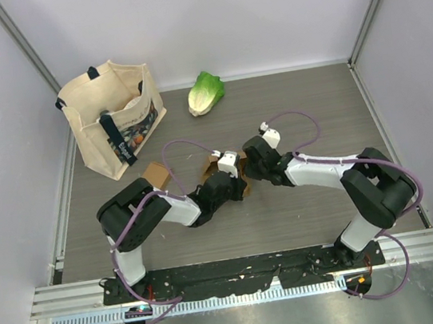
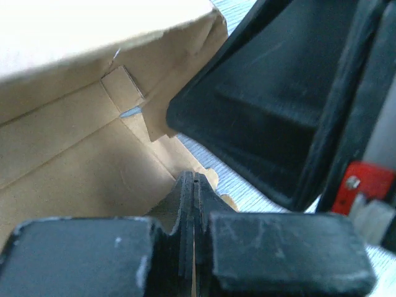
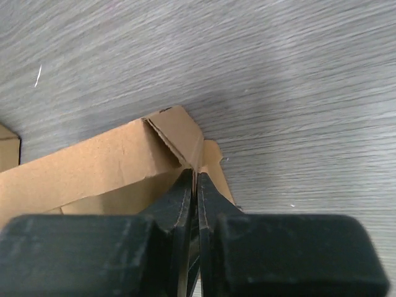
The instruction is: Fold the paper box
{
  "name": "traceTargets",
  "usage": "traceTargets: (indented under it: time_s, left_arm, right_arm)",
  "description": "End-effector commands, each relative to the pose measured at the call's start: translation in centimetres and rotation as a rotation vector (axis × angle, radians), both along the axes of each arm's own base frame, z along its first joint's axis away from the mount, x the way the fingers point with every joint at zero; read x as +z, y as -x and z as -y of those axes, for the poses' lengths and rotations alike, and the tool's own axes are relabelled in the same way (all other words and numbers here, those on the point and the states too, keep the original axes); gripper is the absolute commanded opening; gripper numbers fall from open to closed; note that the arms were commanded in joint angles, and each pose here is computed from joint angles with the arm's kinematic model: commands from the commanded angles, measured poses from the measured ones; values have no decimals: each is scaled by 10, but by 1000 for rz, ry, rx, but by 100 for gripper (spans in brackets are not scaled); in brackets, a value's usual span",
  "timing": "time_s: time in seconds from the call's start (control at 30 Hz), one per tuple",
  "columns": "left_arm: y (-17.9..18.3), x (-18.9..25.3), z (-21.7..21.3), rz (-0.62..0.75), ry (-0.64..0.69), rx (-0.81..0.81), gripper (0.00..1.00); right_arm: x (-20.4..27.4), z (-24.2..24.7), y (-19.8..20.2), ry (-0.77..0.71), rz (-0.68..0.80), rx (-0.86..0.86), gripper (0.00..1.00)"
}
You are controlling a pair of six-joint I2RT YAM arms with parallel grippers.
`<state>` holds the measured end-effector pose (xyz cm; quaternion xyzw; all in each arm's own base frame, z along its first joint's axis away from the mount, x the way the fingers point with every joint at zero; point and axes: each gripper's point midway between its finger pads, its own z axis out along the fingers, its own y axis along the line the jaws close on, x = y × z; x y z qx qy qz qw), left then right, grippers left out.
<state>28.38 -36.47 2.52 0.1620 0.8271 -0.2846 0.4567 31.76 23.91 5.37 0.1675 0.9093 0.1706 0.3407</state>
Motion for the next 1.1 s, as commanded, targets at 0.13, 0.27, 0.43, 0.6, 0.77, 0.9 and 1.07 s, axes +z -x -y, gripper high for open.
traceTargets:
  time_s: [0.13,0.27,0.43,0.6,0.77,0.9,1.07]
  left_arm:
    - [8,-29,-16,-45,-82,6,0]
    - [8,-29,-18,-41,-78,9,0]
    - [9,-27,-19,-36,-71,6,0]
    - [10,-26,-19,-30,-61,4,0]
    - [10,-27,-20,-29,-59,5,0]
    - [9,-26,-20,-26,-60,5,0]
    - [10,-25,-22,-19,-52,6,0]
  right_arm:
    - [18,-13,9,-30,121,171,45]
    - [53,8,24,40,180,268,55]
    - [77,53,14,93,270,284,59]
    - [69,93,-20,201,361,191,57]
    - [42,68,-46,303,339,421,51]
    - [37,28,-42,194,400,629,49]
    - [30,11,-40,169,422,754,47]
